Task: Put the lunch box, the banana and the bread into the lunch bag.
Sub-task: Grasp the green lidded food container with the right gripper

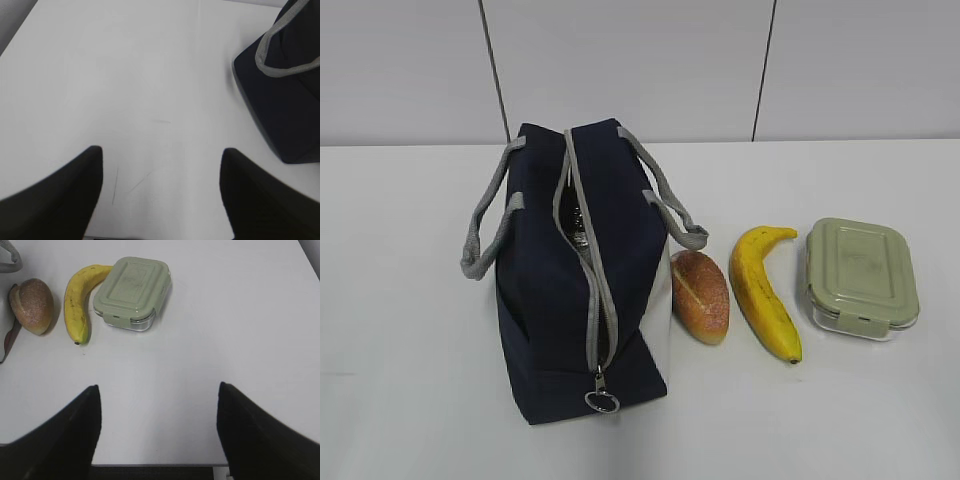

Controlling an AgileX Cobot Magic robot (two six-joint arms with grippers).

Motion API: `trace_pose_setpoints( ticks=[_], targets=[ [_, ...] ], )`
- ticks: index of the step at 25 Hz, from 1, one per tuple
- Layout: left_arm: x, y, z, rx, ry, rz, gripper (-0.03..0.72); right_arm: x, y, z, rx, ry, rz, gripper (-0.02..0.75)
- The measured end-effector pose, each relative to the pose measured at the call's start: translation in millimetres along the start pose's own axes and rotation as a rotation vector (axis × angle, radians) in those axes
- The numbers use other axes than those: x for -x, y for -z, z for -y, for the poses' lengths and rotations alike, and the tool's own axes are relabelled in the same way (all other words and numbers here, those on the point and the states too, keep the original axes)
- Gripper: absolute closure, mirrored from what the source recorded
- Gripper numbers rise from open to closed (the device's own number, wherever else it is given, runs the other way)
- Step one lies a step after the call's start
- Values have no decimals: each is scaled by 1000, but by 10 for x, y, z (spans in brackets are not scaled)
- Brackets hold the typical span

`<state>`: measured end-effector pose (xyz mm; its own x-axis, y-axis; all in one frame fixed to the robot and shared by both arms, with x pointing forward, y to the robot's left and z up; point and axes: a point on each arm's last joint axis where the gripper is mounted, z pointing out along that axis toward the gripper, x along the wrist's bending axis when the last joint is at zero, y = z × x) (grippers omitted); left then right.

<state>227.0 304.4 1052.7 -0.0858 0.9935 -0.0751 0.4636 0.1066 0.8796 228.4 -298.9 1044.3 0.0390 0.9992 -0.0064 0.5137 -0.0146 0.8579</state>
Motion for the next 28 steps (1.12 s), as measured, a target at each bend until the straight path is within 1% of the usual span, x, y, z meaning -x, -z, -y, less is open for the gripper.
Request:
trace_pose_setpoints(
  ticks=[23,25,28],
  targets=[
    [6,0,0,0,3,6,192,0,0,0,0,0,0,188],
    [19,1,-4,0,10,21,207,0,0,0,0,0,0,188],
    [45,6,-65,-12,21,41,249,0,0,0,0,0,0,188]
  ],
)
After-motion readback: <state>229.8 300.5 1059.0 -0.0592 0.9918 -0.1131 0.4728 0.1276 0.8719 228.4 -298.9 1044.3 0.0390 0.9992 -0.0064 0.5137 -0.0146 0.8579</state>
